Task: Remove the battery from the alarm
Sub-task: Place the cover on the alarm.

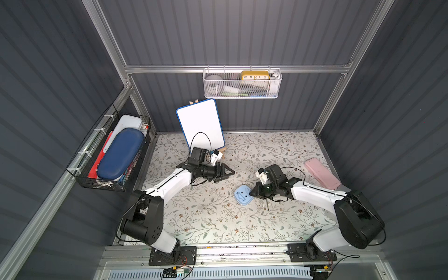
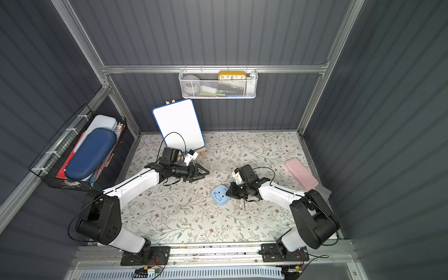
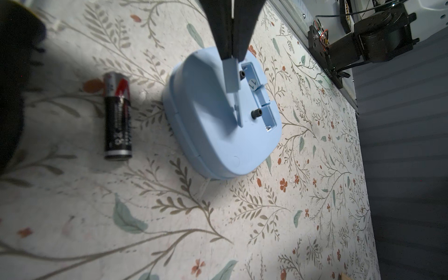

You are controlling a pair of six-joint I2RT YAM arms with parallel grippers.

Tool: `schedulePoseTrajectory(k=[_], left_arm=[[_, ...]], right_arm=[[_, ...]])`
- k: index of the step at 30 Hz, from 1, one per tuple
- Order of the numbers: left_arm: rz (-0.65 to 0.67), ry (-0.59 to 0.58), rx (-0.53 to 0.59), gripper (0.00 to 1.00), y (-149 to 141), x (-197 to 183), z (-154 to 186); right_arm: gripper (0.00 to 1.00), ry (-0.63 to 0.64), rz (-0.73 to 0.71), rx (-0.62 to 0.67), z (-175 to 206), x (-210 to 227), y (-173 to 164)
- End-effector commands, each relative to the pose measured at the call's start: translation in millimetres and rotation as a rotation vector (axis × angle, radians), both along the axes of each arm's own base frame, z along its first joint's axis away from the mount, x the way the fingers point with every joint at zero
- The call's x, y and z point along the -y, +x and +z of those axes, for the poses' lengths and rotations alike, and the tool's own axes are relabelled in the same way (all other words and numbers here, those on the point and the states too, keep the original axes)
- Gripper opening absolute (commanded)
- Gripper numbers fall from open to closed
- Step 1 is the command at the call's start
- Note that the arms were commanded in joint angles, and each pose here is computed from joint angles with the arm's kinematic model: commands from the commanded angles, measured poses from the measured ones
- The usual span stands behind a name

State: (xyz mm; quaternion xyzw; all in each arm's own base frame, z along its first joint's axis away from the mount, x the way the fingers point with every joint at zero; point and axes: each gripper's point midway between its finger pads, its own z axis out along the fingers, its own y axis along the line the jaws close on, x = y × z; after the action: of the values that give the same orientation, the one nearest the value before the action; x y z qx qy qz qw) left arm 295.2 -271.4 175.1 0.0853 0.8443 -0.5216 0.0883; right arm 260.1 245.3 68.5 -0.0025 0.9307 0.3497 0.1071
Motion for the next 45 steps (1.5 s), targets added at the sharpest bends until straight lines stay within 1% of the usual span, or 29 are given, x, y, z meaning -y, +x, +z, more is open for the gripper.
schedulePoseTrajectory(k=[1, 5, 7, 11, 15, 26, 28, 31, 36, 40, 45], left_arm=[[-0.022, -0.028, 0.035, 0.55, -5.1, -1.5, 9.7], [-0.024, -0.037, 0.040, 0.54, -6.1, -1.2, 12.9], [-0.025, -0.039, 0.042, 0.54, -6.0, -0.9, 13.8], [-0.027, -0.042, 0.043, 0.54, -6.0, -0.6, 15.1], [-0.027, -0.050, 0.050, 0.54, -6.6, -0.6, 17.8], [-0.034, -0.061, 0.058, 0.53, -7.7, 0.1, 21.0], [-0.037, -0.065, 0.057, 0.53, -8.2, 0.4, 21.9], [-0.041, -0.070, 0.064, 0.53, -9.5, 0.3, 23.5], [-0.042, -0.071, 0.070, 0.53, -9.2, 0.3, 25.5], [-0.044, -0.074, 0.073, 0.52, -8.4, 0.9, 27.0], [-0.043, -0.072, 0.083, 0.52, -8.6, 0.4, 31.2]], right_arm=[[0.00, 0.004, -0.002, -0.006, 0.1, -1.6, 2.8], [0.03, -0.015, -0.013, -0.012, -3.4, 1.9, 2.5], [0.07, -0.014, -0.018, -0.012, -2.7, 2.3, 2.1], [0.11, -0.032, -0.020, -0.015, -2.6, 5.1, 1.3], [0.13, -0.037, -0.009, -0.022, -3.6, 4.3, 0.7], [0.14, -0.025, 0.010, -0.032, -4.0, -3.6, 2.7], [0.16, -0.026, 0.012, -0.039, -4.1, -4.2, 2.4], [0.21, -0.037, 0.015, -0.043, -4.1, -3.2, 1.5], [0.27, -0.050, 0.010, -0.022, 1.2, -1.3, 3.8], [0.29, -0.060, 0.014, -0.031, 0.8, -1.4, 2.5], [0.29, -0.119, 0.004, -0.010, 10.2, 13.5, -4.4]])
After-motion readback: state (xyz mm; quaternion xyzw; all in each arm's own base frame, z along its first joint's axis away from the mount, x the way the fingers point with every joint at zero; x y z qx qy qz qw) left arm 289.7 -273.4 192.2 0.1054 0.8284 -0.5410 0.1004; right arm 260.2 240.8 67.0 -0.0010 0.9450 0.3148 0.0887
